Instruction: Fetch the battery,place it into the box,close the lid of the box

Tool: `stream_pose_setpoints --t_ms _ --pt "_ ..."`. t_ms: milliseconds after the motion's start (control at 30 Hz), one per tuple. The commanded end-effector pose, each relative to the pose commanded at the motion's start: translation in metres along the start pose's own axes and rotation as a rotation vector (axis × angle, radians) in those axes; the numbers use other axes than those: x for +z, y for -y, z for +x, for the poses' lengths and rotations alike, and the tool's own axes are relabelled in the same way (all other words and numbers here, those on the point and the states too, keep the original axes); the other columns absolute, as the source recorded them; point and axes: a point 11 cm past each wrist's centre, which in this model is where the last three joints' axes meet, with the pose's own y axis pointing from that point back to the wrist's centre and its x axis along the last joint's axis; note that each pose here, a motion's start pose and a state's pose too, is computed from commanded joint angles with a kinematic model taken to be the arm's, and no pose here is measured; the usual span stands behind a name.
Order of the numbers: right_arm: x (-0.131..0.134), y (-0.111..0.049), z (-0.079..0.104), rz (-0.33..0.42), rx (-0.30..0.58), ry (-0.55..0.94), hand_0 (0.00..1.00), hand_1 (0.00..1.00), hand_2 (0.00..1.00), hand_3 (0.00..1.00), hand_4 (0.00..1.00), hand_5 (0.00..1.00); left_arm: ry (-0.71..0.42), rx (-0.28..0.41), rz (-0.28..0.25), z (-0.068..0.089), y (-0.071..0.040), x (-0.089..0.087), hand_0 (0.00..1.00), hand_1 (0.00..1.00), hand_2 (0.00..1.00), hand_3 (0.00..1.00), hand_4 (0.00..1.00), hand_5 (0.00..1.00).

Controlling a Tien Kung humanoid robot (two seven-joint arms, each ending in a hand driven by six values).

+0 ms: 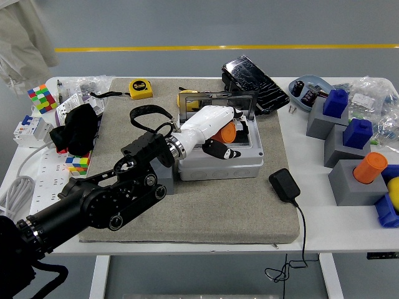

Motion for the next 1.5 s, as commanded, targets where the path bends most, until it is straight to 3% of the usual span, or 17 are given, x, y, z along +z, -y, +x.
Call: stream_pose_setpoints --t_ms 233,567,767,800,1100,1233,1367,1500 --pt "0.0 0.0 -0.003 0.003 -0.007 0.003 0.639 0.664 0.673 0.606 0.994 0.585 -0.001 -0.007 0.002 -0.003 -0.002 -0.001 0.369 0.597 0.626 0.744 0.998 0.287" --pt "0.002 0.001 -0.007 -0.003 -0.013 0.022 0.639 0.664 0.673 0.606 0.994 0.585 -0.132 0.082 -0.097 0.014 -0.008 0.033 0.364 0.593 0.625 0.736 0.998 0.303" --pt "0.001 0.0 -0.004 0.002 -0.009 0.017 0.639 0.664 0.673 0.606 0.994 0.585 -0.18 0.114 -0.111 0.021 -0.016 0.044 0.365 0.591 0.618 0.724 0.998 0.308" --pt "0.0 0.0 -0.004 0.005 -0.008 0.017 0.639 0.665 0.673 0.605 0.995 0.585 -0.182 0.116 -0.104 0.022 -0.02 0.041 0.369 0.584 0.606 0.681 0.998 0.311" --pt "0.004 0.001 -0.002 0.0 -0.004 0.024 0.639 0.665 0.674 0.606 0.994 0.585 -0.172 0.164 -0.003 0.034 -0.063 -0.002 0.379 0.585 0.598 0.665 0.998 0.313" --pt "0.005 0.001 -0.003 -0.004 -0.006 0.029 0.639 0.664 0.673 0.606 0.994 0.585 -0.163 0.154 0.055 0.03 -0.08 -0.021 0.382 0.583 0.589 0.647 0.998 0.306" --pt "0.003 0.001 -0.005 0.002 -0.01 0.032 0.639 0.664 0.673 0.606 0.994 0.585 -0.155 0.136 0.102 0.023 -0.088 -0.036 0.382 0.583 0.589 0.647 0.998 0.306" --pt "0.001 0.001 -0.006 0.006 -0.013 0.031 0.639 0.665 0.673 0.606 0.994 0.585 -0.143 0.126 0.115 0.019 -0.091 -0.04 0.385 0.586 0.586 0.641 0.998 0.303"
